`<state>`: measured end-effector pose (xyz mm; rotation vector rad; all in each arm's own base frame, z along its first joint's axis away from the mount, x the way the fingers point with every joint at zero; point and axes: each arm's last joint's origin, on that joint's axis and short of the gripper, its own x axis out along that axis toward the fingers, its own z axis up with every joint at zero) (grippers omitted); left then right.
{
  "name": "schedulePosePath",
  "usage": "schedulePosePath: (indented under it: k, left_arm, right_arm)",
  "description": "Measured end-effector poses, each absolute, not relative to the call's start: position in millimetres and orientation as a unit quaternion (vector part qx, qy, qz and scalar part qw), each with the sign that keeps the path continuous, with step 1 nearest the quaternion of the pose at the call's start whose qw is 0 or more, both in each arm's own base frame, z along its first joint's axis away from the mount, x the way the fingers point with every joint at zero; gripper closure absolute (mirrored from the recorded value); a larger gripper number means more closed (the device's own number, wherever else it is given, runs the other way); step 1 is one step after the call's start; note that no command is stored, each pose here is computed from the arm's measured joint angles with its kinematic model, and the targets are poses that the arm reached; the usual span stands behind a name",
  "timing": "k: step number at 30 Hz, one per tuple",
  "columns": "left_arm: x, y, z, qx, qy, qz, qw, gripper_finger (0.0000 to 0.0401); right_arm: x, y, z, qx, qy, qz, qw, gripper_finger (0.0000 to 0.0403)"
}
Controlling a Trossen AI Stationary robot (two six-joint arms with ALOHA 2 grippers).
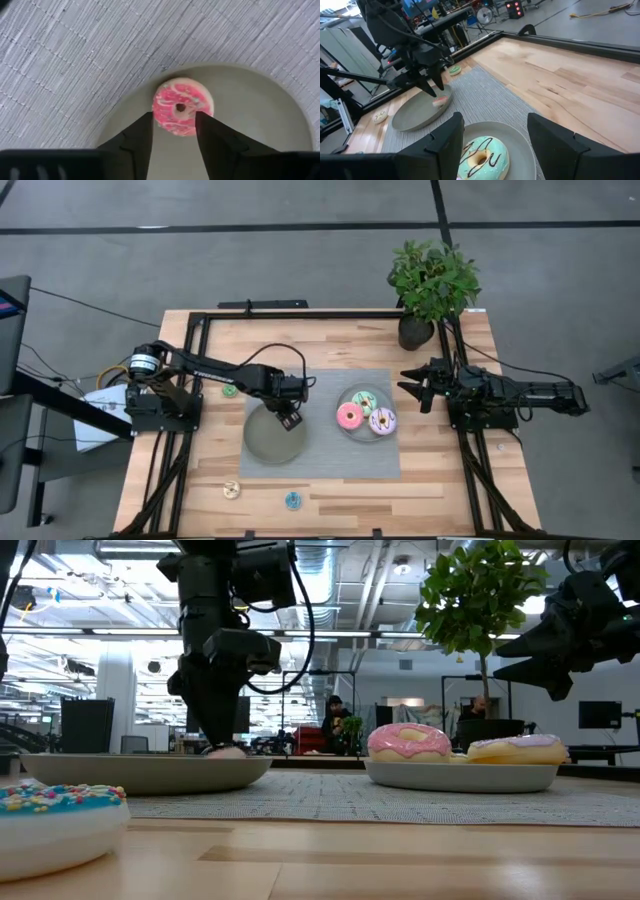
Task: Pick & Place donuts
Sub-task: Put the small red donut on the brown plate, then put the small green donut on the brown plate
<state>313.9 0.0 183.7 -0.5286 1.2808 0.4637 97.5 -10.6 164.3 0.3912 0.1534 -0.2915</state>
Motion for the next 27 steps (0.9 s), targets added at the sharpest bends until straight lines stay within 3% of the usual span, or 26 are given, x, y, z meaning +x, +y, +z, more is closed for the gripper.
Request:
schedulePosePath:
  k: [13, 22, 27]
  left_arm:
    - [313, 2, 198, -0.258, 0.604, 0.211, 0.724, 0.0224]
    - [261, 13, 226, -0.125, 0.679, 0.394, 0.607, 0.0226]
    - [234, 28, 233, -0.151, 0.657, 0.433, 0.598, 0.0233]
  right_arm:
    - [98, -11, 164, 0.193, 0.076, -0.144, 0.967, 0.0194]
    - [98, -11, 164, 0.193, 0.076, -0.145, 0.967, 0.0194]
    - [97, -11, 164, 0.193, 0.076, -0.145, 0.967, 0.0194]
